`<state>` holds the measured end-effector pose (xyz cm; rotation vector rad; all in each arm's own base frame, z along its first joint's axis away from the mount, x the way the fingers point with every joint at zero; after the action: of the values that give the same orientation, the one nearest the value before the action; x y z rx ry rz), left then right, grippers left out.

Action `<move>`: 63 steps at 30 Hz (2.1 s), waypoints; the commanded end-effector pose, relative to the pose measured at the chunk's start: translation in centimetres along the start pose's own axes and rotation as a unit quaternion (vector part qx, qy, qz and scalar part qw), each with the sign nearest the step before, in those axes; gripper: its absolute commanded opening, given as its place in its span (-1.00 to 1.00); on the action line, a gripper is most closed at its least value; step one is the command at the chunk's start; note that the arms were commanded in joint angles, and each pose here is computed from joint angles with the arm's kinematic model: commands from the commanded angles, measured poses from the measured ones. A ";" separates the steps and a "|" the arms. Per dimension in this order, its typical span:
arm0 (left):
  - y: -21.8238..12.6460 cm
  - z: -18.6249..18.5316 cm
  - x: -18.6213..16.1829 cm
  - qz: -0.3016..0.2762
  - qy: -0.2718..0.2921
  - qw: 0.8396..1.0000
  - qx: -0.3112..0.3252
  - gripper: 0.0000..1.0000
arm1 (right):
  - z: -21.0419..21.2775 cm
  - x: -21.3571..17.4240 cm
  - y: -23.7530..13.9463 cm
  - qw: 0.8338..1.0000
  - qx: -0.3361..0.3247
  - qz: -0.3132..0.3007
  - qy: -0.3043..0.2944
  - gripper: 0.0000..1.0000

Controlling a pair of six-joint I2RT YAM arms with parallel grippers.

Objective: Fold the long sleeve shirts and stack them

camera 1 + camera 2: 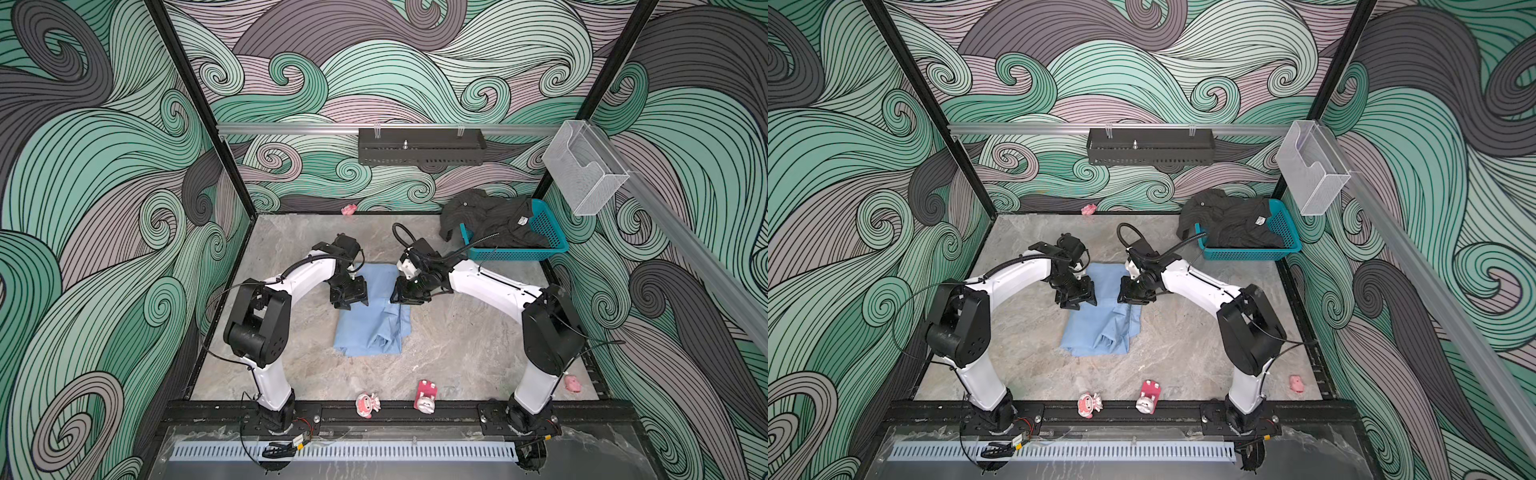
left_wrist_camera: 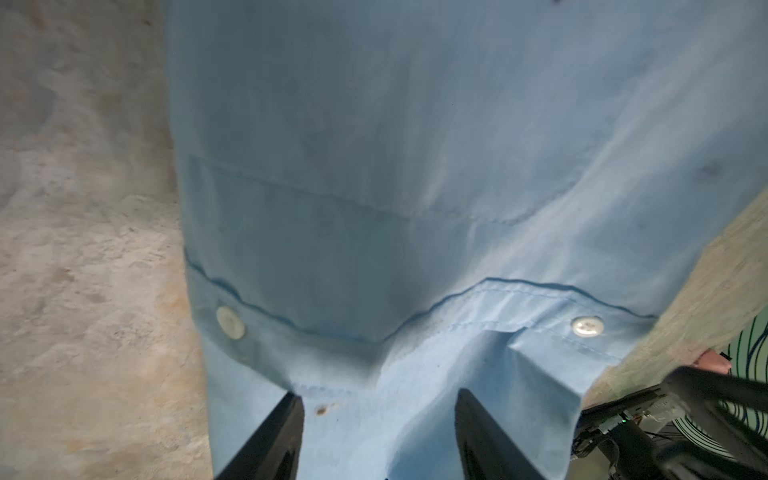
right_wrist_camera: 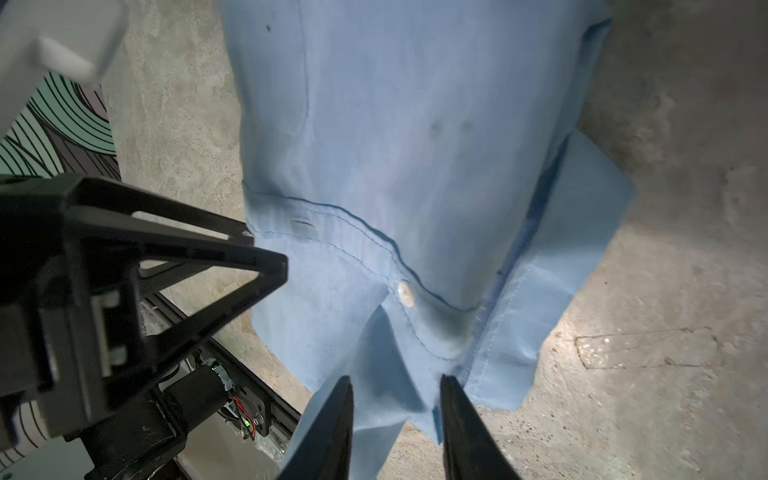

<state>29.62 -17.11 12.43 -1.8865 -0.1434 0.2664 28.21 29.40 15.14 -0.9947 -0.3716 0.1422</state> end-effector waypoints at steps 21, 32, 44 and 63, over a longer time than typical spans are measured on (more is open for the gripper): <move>-0.6 -1.5 0.4 0.015 0.012 0.998 -0.065 0.22 | -4.9 -8.7 5.7 0.988 -0.005 0.141 0.061 -0.63; -3.9 -3.4 5.3 0.000 -0.004 0.991 -0.133 0.06 | -0.7 -2.6 -0.7 0.999 0.009 0.038 0.001 -0.62; -3.8 -1.9 10.1 -0.001 -0.059 0.983 -0.172 0.15 | -4.0 7.8 3.8 0.999 -0.004 0.018 0.029 -0.62; 0.8 -3.5 12.6 0.062 -0.091 0.963 -0.245 -0.21 | -10.7 3.0 7.0 0.991 -0.039 0.088 0.088 -0.63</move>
<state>41.77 -16.63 11.70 -2.3075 -0.2492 0.4953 37.13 26.73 6.28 -1.0339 -0.1856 0.1450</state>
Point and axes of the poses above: each gripper's point midway between its finger pads, its own y axis out along the fingers, its own z axis along the line the jaws close on, x = y × z, the point moved 5 cm from there along -y, back along the fingers, and after that the axes turned 9 degrees about -y, right-handed, at the moved point
